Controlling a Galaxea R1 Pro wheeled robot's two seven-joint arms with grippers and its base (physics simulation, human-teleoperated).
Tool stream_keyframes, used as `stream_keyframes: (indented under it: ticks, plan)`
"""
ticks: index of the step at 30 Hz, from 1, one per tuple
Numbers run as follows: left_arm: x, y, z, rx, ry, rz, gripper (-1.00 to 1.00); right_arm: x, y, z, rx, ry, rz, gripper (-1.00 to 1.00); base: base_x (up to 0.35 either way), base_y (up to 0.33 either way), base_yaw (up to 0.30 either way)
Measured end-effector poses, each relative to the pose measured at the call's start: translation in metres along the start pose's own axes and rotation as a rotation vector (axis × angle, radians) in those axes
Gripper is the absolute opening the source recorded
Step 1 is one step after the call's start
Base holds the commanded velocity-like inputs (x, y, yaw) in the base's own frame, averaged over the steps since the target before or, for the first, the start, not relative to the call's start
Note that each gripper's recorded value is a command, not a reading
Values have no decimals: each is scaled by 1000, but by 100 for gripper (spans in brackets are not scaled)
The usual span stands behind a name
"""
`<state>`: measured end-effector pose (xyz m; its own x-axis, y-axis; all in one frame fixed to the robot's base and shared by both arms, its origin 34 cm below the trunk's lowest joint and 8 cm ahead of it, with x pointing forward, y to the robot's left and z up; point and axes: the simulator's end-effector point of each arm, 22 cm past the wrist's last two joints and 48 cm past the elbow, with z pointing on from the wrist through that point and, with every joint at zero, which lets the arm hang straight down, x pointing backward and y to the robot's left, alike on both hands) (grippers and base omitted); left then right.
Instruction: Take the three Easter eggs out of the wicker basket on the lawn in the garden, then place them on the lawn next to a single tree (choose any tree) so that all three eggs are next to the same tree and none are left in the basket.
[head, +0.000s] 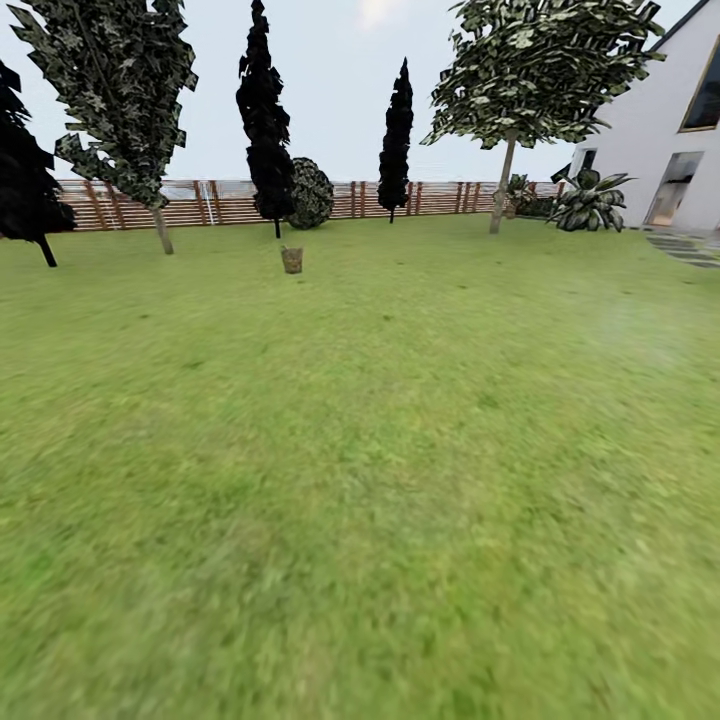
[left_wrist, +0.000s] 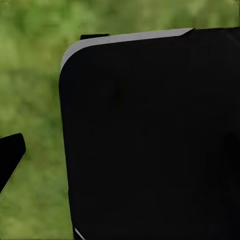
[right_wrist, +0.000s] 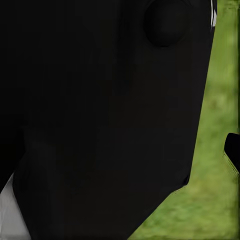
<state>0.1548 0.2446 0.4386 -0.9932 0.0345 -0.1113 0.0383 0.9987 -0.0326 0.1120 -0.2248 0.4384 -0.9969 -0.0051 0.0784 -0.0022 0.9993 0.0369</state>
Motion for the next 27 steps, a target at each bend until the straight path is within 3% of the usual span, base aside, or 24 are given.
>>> stream_keyframes:
  ticks: [27]
  plan:
    - [1,0,0,0,2,0,100,0,0,0,0,1,0,100,339,0,25]
